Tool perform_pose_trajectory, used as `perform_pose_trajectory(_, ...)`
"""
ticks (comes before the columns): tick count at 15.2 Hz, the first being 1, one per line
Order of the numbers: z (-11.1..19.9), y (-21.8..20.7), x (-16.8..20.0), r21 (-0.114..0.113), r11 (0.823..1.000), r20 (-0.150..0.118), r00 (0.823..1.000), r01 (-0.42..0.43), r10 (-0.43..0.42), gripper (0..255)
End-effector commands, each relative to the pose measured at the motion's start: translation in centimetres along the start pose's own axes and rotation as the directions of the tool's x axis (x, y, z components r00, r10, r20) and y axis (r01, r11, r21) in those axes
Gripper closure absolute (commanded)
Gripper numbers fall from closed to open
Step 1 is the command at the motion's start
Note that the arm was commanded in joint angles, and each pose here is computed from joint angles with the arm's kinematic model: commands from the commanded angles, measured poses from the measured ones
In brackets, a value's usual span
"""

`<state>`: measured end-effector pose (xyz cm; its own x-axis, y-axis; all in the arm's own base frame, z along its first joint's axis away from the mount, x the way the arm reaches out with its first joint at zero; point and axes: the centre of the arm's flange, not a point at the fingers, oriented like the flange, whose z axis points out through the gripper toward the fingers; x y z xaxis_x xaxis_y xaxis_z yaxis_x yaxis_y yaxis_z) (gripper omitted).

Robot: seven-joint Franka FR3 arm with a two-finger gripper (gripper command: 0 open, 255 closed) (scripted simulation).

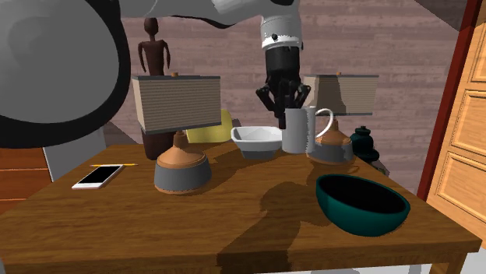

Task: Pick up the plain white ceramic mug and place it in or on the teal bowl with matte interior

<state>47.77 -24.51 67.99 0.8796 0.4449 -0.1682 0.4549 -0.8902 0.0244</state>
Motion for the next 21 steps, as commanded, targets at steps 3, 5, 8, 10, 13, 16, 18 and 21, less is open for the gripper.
perform_pose_trajectory(3,0.2,4.3,-3.3,-0.001,1.0,0.0,1.0,0.002,-0.002,255)
perform_pose_trajectory(5,0.3,6.4,-5.0,-0.001,1.0,0.0,1.0,0.002,-0.002,255)
perform_pose_trajectory(8,0.5,9.5,-7.4,-0.001,1.0,0.0,1.0,0.002,-0.002,255)
perform_pose_trajectory(10,0.6,11.6,-9.0,-0.001,1.0,0.0,1.0,0.002,-0.002,255)
perform_pose_trajectory(13,1.3,13.5,-10.4,-0.001,1.0,0.0,1.0,0.002,-0.002,255)
perform_pose_trajectory(16,2.8,13.4,-10.1,-0.001,1.0,0.0,1.0,0.002,-0.002,255)
perform_pose_trajectory(18,3.9,13.4,-9.9,-0.001,1.0,0.0,1.0,0.002,-0.002,255)
perform_pose_trajectory(21,5.4,13.4,-9.7,-0.001,1.0,0.0,1.0,0.002,-0.002,255)
